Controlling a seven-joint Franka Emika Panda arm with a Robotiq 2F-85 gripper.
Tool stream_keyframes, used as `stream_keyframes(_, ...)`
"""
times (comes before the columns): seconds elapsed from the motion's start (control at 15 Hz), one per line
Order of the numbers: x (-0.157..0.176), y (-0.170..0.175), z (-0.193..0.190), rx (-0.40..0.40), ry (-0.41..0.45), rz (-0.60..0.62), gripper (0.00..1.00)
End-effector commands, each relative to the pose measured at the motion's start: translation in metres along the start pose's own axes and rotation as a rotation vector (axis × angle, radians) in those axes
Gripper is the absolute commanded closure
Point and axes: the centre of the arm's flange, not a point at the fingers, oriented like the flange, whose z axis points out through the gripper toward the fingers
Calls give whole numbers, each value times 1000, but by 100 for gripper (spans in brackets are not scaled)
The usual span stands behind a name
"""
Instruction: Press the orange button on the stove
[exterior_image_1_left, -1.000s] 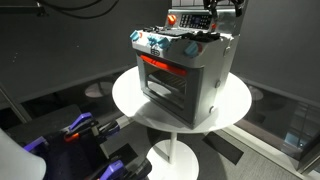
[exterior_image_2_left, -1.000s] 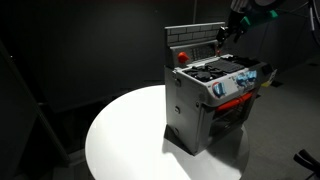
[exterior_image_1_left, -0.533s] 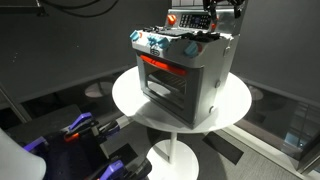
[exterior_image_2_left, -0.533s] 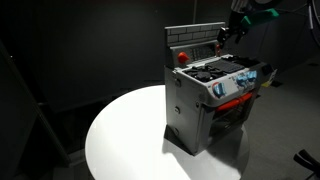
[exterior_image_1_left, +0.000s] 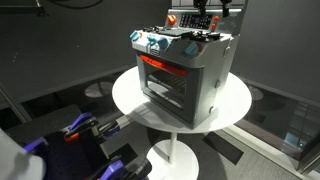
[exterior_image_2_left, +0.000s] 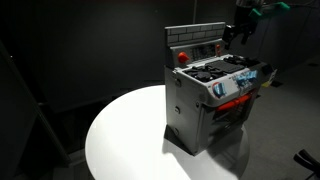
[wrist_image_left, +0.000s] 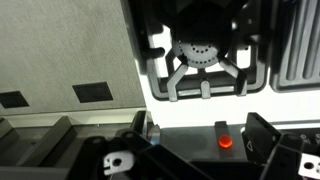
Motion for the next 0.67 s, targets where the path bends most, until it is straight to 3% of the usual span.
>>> stream_keyframes(0.0, -39, 10, -21, 10, -69, -24, 0)
stream_keyframes(0.2, -68, 14, -30, 7, -122, -37, 0)
stream_keyframes(0.6, -124, 10, -45, 94, -181, -74, 0)
